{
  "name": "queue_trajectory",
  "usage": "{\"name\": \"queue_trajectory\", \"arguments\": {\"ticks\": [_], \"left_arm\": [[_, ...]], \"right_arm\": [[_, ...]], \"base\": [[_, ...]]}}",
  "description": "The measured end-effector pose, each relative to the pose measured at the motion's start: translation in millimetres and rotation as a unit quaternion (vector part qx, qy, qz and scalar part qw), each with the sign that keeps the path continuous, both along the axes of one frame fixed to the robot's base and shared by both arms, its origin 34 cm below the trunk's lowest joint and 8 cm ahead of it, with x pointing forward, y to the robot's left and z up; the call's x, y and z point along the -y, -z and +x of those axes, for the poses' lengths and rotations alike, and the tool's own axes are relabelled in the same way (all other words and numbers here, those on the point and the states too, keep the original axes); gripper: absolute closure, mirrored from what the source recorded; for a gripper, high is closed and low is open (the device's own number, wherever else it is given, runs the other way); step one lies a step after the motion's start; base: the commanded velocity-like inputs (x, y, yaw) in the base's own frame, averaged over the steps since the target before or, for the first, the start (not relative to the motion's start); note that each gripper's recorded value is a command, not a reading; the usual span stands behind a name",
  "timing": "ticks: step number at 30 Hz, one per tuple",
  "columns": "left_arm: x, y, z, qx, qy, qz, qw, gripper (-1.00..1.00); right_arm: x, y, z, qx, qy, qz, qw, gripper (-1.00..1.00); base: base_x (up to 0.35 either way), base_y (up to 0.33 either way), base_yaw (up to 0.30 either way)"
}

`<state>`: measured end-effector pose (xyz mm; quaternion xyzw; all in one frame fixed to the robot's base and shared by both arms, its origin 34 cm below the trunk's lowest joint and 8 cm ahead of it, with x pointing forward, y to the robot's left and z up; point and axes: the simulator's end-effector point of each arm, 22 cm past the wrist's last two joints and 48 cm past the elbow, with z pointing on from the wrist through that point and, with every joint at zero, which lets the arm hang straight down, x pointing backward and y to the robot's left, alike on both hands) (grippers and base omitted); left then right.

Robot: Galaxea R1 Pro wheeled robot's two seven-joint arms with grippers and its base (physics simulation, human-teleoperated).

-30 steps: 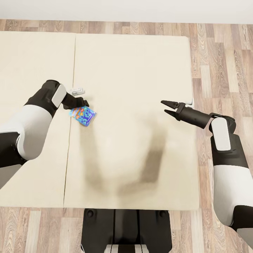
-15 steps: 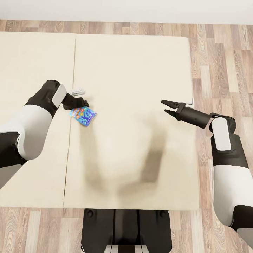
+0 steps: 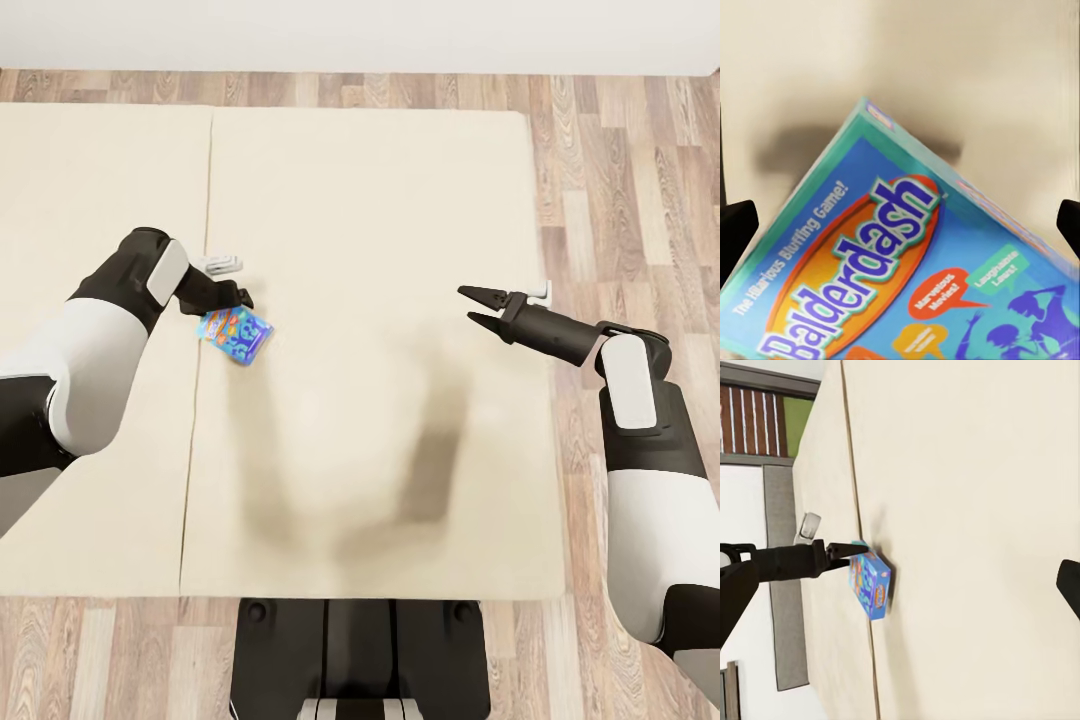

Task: Put all the toys in the child's room - the three board games (two on the bed and one on the table), the two jigsaw puzzles on the table, and the tennis ball on the table - inside the toy box on the table in the child's room.

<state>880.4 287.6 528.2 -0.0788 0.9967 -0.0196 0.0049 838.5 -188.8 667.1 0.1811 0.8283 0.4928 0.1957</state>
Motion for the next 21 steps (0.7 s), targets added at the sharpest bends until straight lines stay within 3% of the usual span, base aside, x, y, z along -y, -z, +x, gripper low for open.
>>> {"name": "queue_trajectory", "arguments": {"ticks": [21], "left_arm": [[-1.1,-9.7,5.1,0.01,0.003,0.006,0.9999,-1.0]], "right_arm": [[-0.9,-11.3,3.6,0.008,-0.002,-0.001,1.0,-1.0]], "base": [[0.0,0.0,-0.004]]}}
